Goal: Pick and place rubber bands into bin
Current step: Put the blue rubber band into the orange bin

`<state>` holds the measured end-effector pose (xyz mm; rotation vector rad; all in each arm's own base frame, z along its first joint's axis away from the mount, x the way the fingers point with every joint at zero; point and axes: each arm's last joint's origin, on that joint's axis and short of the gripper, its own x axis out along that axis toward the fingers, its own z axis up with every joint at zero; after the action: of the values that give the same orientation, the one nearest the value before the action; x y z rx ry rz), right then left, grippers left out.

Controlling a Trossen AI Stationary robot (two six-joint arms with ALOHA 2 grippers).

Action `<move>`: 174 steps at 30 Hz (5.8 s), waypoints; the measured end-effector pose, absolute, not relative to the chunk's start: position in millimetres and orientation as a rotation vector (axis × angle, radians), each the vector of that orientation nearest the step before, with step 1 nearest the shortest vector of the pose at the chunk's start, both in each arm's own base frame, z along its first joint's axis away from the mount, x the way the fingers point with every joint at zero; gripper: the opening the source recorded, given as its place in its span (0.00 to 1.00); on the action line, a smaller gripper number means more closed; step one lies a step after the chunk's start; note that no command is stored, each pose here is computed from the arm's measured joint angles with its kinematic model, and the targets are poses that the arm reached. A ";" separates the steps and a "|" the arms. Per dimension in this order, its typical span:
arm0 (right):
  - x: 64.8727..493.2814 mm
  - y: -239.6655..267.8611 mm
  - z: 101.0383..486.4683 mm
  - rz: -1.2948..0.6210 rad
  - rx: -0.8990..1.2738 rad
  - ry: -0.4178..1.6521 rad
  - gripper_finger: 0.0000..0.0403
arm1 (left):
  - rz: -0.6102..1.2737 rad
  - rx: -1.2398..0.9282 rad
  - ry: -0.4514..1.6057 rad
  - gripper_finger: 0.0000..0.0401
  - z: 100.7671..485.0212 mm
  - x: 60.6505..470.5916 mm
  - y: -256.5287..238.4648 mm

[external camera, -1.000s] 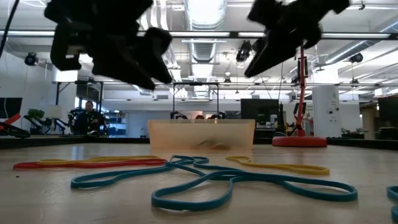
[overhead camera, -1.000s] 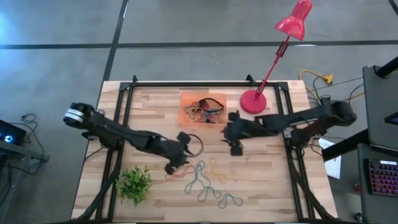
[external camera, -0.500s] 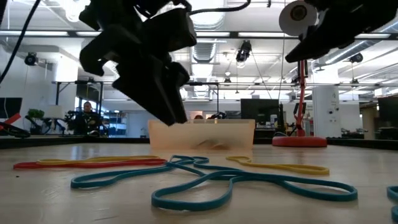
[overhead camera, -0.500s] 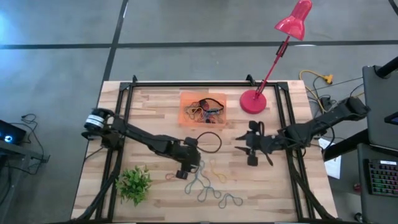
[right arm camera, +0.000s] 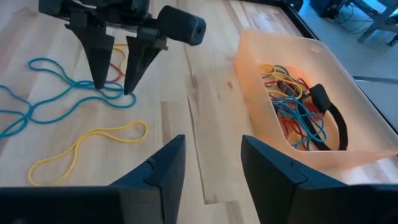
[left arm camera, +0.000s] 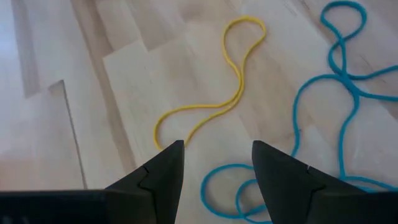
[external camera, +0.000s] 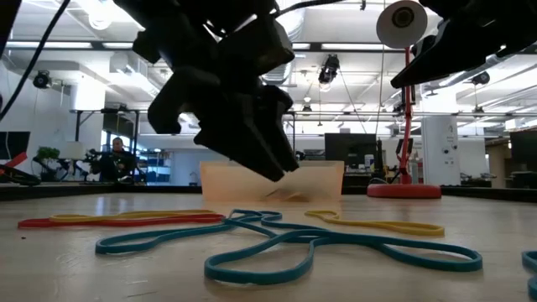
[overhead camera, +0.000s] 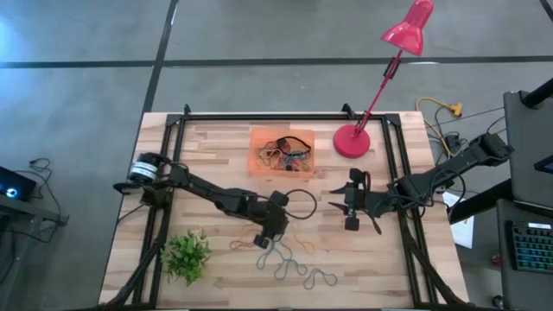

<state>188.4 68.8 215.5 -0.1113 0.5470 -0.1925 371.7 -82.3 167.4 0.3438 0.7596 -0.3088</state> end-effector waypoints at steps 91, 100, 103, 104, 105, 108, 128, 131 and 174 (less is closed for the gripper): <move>185.1 67.6 208.0 -0.193 -0.129 0.570 0.22 | 0.066 0.625 0.503 0.00 284.8 345.6 -41.3; 185.2 67.7 208.1 -0.194 -0.125 0.569 0.21 | 0.248 0.623 0.565 0.00 285.3 347.5 23.6; 185.2 67.7 208.1 -0.194 -0.125 0.568 0.21 | 0.316 0.605 0.585 0.00 285.6 345.1 48.2; 185.2 67.7 208.1 -0.194 -0.125 0.569 0.22 | 0.337 0.599 0.593 0.00 285.5 343.9 56.1; 185.2 67.7 208.1 -0.194 -0.125 0.569 0.22 | 0.358 0.592 0.600 0.00 285.4 342.5 64.1; 185.2 67.7 208.1 -0.194 -0.125 0.569 0.22 | 0.407 0.568 0.615 0.00 285.4 337.9 85.7; 185.0 67.6 207.1 -0.193 -0.124 0.567 0.21 | 0.362 0.462 0.688 0.25 253.4 322.4 109.5; 185.1 67.6 207.1 -0.193 -0.124 0.566 0.20 | 0.373 0.422 0.680 0.32 253.2 322.6 108.4; 184.1 66.6 201.6 -0.199 -0.136 0.556 0.16 | -0.391 0.370 0.727 0.38 173.4 316.1 -61.4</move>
<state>184.1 66.6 201.6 -0.1356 0.5565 -0.1987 316.1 -61.4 173.4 0.3696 0.7271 -0.3908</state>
